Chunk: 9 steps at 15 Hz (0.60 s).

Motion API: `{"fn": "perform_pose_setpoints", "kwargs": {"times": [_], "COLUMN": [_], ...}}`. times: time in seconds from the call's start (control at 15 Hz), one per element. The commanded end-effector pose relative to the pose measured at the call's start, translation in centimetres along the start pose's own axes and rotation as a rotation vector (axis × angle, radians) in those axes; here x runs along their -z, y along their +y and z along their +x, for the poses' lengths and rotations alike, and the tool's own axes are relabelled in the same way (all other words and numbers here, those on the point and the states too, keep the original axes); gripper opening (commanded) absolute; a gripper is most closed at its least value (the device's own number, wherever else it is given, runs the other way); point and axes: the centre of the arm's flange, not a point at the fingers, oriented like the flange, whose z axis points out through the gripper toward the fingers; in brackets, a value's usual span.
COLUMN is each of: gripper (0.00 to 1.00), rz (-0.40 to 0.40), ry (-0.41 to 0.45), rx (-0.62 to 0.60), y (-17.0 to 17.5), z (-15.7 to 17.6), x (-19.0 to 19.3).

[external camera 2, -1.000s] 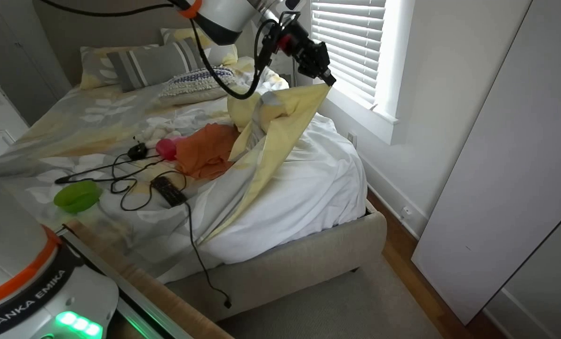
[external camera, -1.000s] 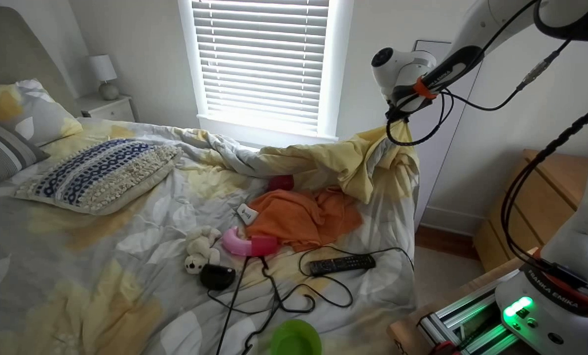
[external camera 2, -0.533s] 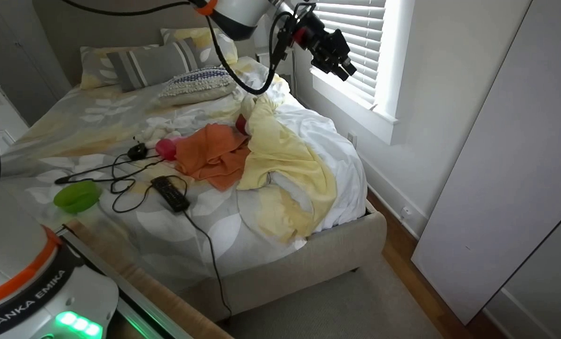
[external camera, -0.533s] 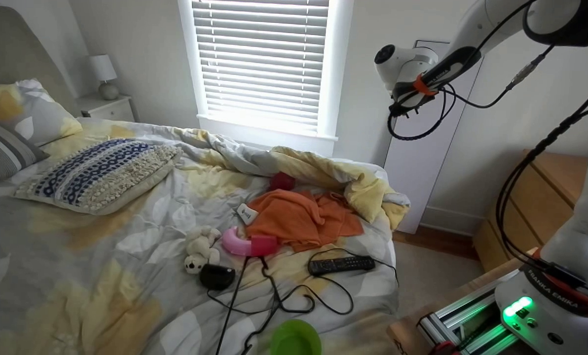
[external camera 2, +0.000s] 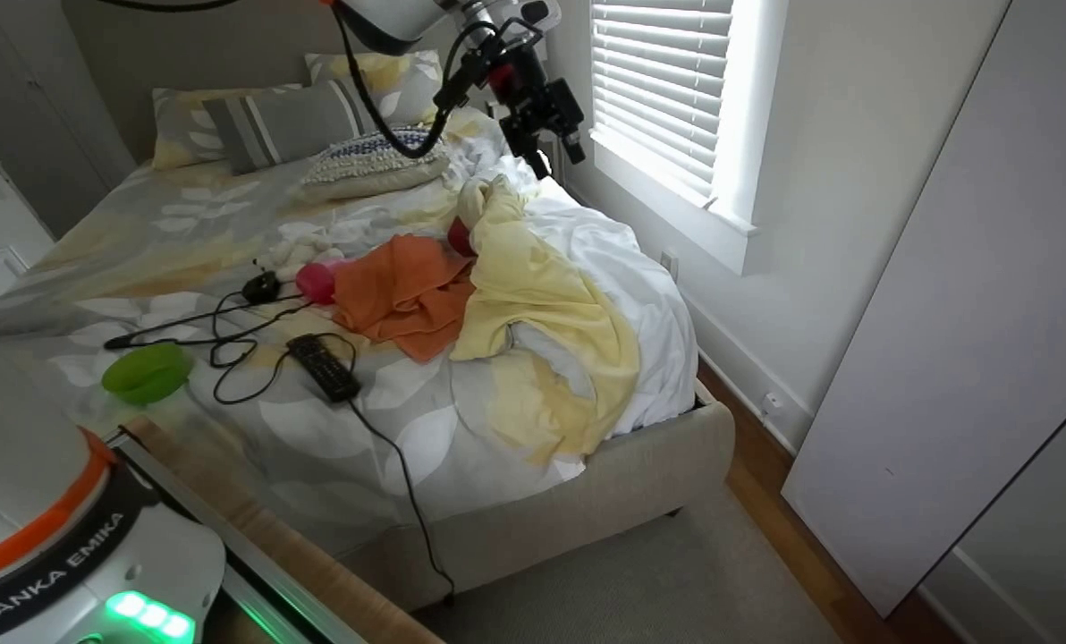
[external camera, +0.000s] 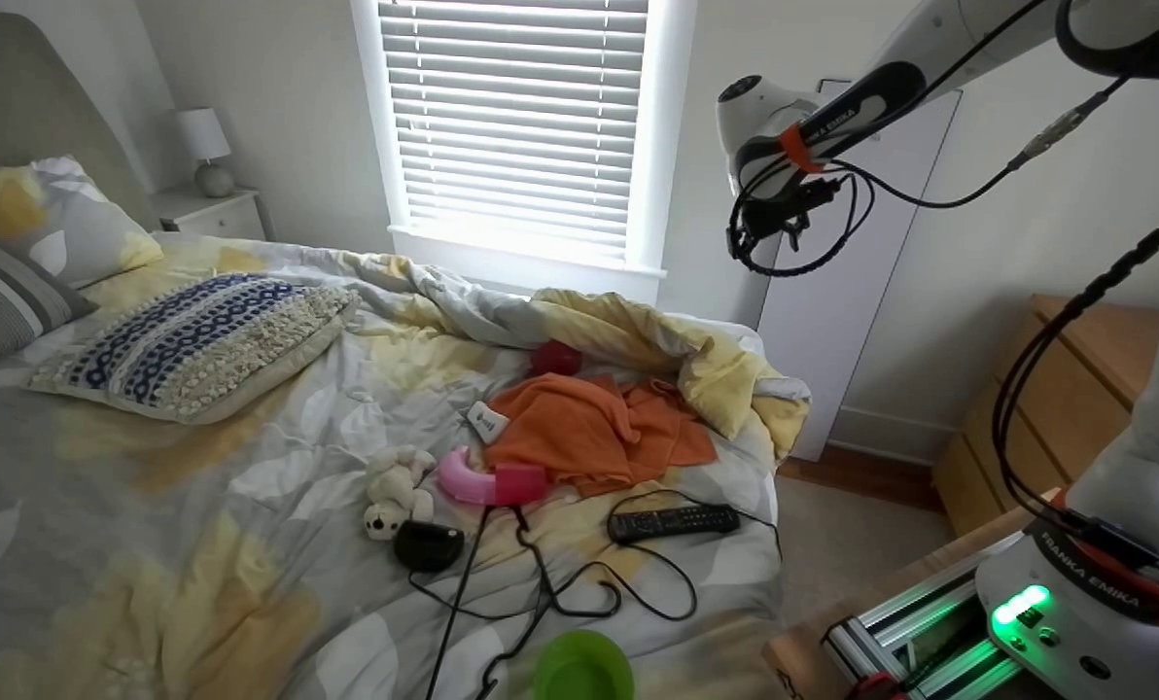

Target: Spread the blanket over the corner of the bed

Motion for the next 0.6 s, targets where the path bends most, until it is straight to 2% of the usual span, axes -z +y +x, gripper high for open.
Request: {"fn": "perform_pose_setpoints", "kwargs": {"times": [0.0, 0.2, 0.27, 0.53], "gripper": [1.0, 1.0, 1.0, 1.0], "rz": [0.127, 0.244, 0.172, 0.21], "ry": [-0.103, -0.143, -0.122, -0.138], "rx": [0.116, 0.223, 0.165, 0.21], "y": [-2.2, -4.4, -4.4, -5.0], "z": [-5.0, -8.3, -5.4, -7.1], "x": [0.7, 0.8, 0.5, 0.8]}}
